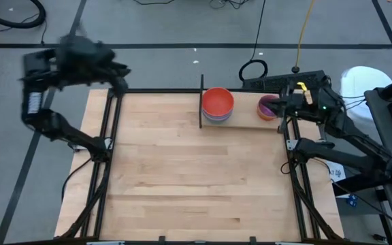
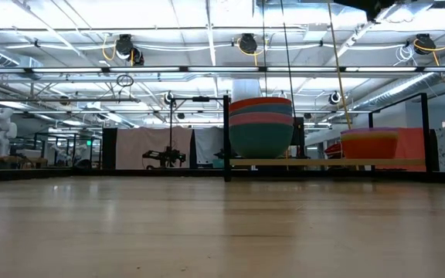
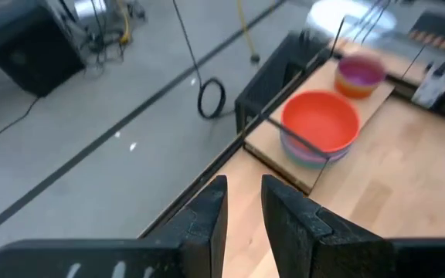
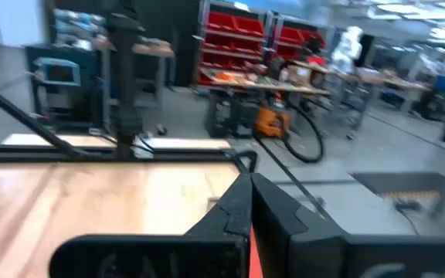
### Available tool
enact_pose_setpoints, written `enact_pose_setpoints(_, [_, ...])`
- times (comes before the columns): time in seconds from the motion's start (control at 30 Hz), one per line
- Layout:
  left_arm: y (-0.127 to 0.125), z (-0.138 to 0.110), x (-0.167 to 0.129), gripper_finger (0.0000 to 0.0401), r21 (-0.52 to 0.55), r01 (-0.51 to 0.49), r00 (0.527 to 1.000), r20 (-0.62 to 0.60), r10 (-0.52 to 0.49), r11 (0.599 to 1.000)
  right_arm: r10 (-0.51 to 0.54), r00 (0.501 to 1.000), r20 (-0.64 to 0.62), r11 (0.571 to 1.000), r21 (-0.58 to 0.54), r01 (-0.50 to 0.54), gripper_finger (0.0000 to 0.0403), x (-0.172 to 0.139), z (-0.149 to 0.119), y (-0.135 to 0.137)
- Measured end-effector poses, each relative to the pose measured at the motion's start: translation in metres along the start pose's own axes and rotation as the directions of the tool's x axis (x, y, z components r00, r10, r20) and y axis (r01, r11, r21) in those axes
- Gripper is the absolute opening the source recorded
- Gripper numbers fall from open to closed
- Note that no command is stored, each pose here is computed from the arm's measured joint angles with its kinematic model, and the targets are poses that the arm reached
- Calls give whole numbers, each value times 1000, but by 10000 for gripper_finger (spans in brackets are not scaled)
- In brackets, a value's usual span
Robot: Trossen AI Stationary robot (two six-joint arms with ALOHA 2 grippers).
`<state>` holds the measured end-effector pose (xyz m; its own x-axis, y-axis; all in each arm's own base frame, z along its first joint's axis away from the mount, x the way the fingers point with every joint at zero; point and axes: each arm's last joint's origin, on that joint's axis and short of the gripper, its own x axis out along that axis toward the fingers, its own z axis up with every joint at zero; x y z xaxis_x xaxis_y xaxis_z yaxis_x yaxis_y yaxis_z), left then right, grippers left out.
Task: Place and stack bowls onto a shelf
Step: Return to Home Position
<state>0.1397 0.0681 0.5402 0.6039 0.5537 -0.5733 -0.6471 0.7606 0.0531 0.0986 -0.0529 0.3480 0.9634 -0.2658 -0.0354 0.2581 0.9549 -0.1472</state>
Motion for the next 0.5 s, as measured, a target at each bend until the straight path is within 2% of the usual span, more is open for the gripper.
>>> enact_pose_setpoints(0.27, [22,-31,-71,88,-42,60,984,170,-52,997,-69,997,-31,998,12,69,0,-26,-4,7])
enact_pose_setpoints(0.5, [39,-75,-106,88,-83,107,973,212,-88,991,-72,997,15,997,1,72,0,-38,-1,10])
